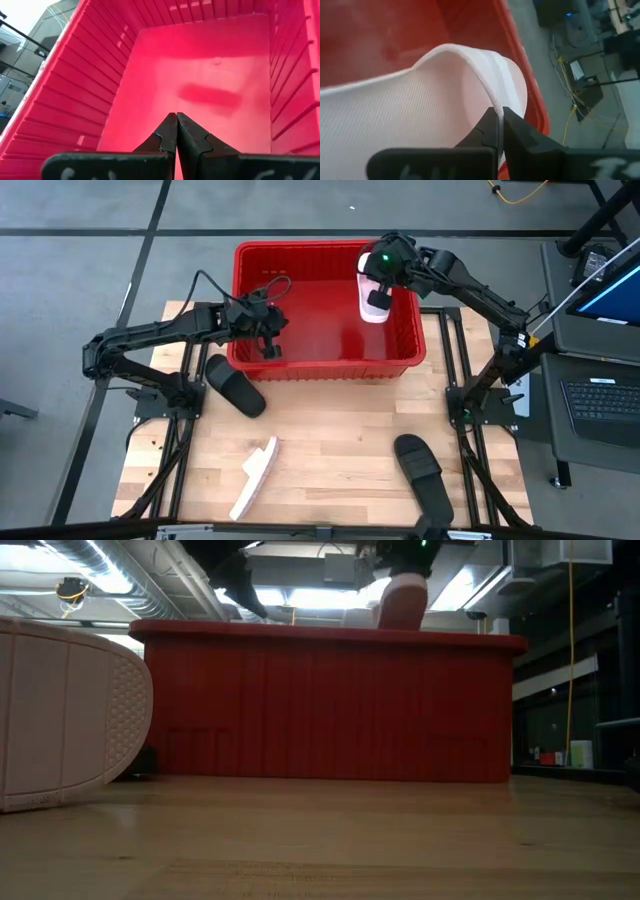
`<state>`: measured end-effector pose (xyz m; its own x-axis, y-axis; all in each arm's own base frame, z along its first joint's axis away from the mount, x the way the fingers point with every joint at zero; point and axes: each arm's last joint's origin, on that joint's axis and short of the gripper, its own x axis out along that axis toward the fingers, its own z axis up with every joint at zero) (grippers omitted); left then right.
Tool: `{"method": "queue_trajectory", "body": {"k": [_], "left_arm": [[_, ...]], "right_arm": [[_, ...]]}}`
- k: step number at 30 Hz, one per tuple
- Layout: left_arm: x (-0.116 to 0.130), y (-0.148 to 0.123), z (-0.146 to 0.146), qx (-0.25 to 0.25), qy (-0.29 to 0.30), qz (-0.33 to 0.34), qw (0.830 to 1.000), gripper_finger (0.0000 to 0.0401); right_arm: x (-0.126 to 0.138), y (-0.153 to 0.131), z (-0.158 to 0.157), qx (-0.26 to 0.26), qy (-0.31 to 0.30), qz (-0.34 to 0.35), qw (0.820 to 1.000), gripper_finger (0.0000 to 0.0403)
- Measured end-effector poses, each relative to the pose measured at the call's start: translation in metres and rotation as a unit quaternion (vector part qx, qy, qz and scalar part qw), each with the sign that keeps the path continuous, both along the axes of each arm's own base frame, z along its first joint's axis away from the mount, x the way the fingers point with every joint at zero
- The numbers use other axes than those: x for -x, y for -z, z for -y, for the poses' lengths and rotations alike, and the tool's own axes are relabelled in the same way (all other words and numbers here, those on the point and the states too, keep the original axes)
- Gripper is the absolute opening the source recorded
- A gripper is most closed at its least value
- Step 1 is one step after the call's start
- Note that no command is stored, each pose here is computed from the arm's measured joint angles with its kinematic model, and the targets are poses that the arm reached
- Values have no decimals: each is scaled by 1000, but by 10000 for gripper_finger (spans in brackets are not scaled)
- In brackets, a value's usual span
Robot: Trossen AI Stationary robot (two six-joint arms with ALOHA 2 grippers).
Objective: Pick and place slides into bin
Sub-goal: Put the top pink slide into the red bin
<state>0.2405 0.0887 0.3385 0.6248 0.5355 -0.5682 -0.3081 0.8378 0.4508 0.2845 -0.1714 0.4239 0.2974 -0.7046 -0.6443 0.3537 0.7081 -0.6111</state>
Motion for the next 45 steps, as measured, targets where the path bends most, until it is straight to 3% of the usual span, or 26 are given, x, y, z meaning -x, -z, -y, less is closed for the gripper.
{"method": "queue_trajectory", "body": {"k": [10, 19, 45], "left_arm": [[3, 2, -1, -9, 5, -25, 1000, 1], [5, 4, 0, -5, 6, -39, 999, 1], [8, 2, -4, -70, -53, -69, 994, 3]], "right_arm": [[0, 46, 36, -9, 11, -19, 1000, 11], [19, 85, 68, -23, 49, -49, 997, 11], [31, 101, 89, -45, -17, -41, 998, 11]]}}
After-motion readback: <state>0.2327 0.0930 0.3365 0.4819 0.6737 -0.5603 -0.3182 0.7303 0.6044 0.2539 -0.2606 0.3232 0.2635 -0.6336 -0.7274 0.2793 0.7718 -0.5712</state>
